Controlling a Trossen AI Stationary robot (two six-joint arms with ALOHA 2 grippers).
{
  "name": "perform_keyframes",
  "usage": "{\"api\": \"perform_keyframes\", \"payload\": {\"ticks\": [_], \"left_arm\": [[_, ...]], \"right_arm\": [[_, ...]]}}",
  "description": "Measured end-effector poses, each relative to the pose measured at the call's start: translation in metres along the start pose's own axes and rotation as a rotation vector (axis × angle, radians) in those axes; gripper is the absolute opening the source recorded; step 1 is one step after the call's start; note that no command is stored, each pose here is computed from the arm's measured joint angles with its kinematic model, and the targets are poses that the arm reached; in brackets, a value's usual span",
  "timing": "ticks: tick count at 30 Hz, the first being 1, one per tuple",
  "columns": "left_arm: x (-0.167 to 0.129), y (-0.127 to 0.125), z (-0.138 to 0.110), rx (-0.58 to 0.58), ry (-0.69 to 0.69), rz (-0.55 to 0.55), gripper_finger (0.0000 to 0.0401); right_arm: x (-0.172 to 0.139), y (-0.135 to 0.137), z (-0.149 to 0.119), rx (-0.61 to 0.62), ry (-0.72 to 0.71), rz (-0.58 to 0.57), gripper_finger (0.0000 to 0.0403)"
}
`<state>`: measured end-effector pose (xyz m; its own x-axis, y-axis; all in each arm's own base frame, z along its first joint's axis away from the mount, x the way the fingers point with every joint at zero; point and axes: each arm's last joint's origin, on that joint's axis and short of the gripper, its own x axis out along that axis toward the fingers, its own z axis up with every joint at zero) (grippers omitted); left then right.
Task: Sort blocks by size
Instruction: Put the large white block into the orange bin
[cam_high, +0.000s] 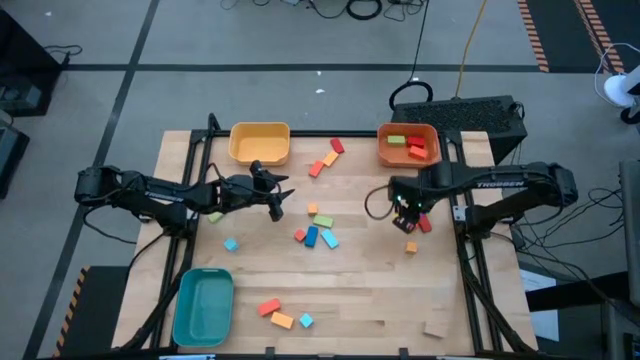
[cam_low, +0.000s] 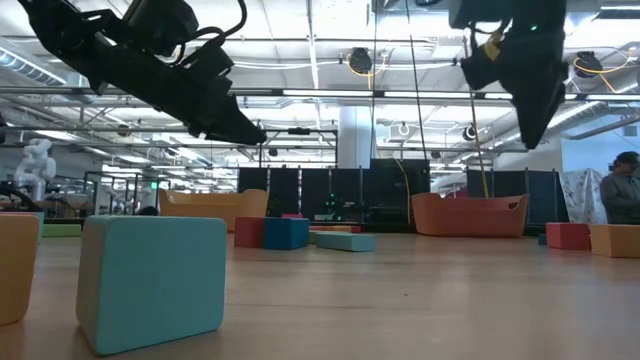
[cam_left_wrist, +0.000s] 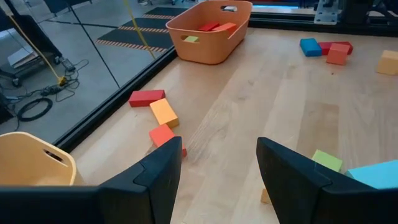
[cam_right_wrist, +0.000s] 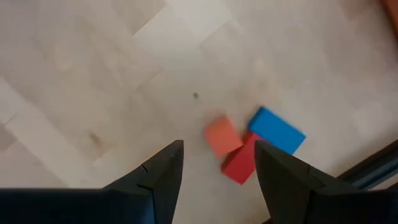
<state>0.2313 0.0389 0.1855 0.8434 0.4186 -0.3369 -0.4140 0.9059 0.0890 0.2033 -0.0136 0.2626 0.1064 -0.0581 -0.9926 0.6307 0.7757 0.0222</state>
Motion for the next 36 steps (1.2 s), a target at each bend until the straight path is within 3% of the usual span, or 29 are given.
{"api": "perform_keyframes", "payload": {"ticks": [10, 18, 26, 31, 36], "left_arm": [[0.000, 0.000, 0.000, -0.001, 0.000, -0.008, 0.0210], [0.000, -0.001, -0.001, -0.026, 0.006, -0.027, 0.0210], [-0.003, -0.011, -0.001, -0.028, 0.005, -0.069, 0.0210], [-0.004, -0.015, 0.001, -0.026, -0.011, -0.084, 0.0210], [-0.005, -0.015, 0.001, -0.010, -0.018, -0.082, 0.0210]], "right_arm": [[-0.003, 0.037, -0.037, -0.170, 0.063, 0.050, 0.0184], [-0.007, 0.066, -0.073, -0.168, 0.061, 0.093, 0.0184], [0.014, 0.107, -0.092, -0.275, 0.035, 0.128, 0.0184], [0.033, 0.128, -0.105, -0.299, 0.128, 0.130, 0.0184], [0.040, 0.136, -0.119, -0.238, 0.243, 0.137, 0.0184]]}}
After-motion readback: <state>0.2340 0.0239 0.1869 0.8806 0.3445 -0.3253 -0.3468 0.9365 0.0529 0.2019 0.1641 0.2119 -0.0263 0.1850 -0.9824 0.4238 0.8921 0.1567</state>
